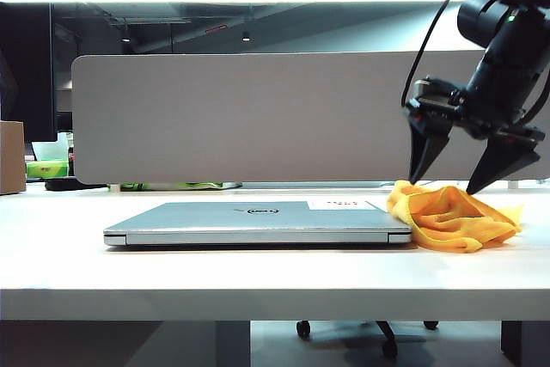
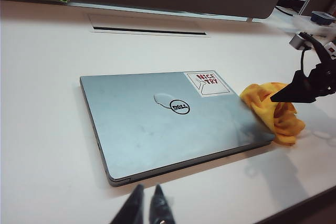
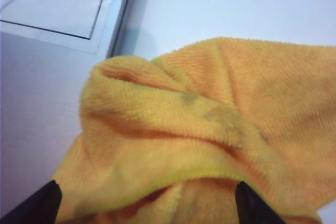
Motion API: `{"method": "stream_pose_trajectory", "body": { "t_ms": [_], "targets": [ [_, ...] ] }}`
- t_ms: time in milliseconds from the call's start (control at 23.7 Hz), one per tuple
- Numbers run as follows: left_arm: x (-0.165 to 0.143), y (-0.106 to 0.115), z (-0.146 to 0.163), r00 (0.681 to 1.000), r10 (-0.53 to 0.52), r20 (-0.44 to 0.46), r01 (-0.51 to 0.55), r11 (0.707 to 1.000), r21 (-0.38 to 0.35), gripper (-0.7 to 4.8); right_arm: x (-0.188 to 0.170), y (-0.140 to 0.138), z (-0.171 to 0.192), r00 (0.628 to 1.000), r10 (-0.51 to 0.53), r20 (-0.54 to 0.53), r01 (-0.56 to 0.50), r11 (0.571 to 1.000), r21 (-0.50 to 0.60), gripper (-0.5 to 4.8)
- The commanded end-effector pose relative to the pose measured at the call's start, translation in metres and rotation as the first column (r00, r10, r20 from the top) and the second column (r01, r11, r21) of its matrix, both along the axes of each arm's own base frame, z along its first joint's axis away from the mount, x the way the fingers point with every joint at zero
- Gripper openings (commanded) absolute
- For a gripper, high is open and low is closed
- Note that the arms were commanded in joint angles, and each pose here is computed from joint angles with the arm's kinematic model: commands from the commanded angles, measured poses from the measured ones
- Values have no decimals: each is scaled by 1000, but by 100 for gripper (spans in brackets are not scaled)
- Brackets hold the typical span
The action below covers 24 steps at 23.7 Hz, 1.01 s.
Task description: Pick up the rag and use it to wipe the water off the lid of the laptop on the table.
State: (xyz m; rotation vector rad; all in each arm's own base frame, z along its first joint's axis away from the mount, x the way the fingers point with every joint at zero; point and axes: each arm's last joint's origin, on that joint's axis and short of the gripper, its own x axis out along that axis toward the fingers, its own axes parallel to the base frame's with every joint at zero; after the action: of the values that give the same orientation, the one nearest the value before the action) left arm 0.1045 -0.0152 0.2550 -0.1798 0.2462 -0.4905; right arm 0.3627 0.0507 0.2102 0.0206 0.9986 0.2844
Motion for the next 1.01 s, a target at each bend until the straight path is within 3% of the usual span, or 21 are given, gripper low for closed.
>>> {"method": "stream_pose_trajectory", "body": {
  "t_ms": [42,338,380,422,465,507,591,760,845,929,1014],
  "targets": [
    [0,0,3,1000,-1,17,1,1000,0,22,6,1,-7,1000,-8,3,8,1000,-14,479],
    [0,0,3,1000,-1,17,1,1000,0,21,10,0,-33,996,-35,-87,29,997,-71,470],
    [0,0,3,1000,-1,17,1,1000,0,21,10,0,-35,995,-35,-97,28,997,-72,415],
    [0,0,3,1000,0,17,0,1000,0,21,9,0,-35,994,-29,-108,22,998,-64,322],
    [0,0,3,1000,0,17,0,1000,0,21,8,0,-35,993,-25,-116,18,998,-59,154],
    [0,0,3,1000,0,17,0,1000,0,21,8,0,-34,993,-25,-111,18,998,-58,74],
    [0,0,3,1000,0,17,0,1000,0,21,12,1,-24,996,-10,-94,6,999,-42,-1],
    [0,0,3,1000,0,17,0,1000,0,21,29,11,31,999,39,6,-39,999,-1,-8],
    [0,0,3,1000,0,17,0,1000,0,21,38,29,69,989,84,121,-88,996,30,-8],
    [0,0,3,1000,-1,17,1,1000,0,21,42,52,99,961,125,245,-138,990,38,-9],
    [0,0,3,1000,-1,17,1,1000,0,21,45,83,122,910,124,395,-176,979,98,-9]
  ]
}}
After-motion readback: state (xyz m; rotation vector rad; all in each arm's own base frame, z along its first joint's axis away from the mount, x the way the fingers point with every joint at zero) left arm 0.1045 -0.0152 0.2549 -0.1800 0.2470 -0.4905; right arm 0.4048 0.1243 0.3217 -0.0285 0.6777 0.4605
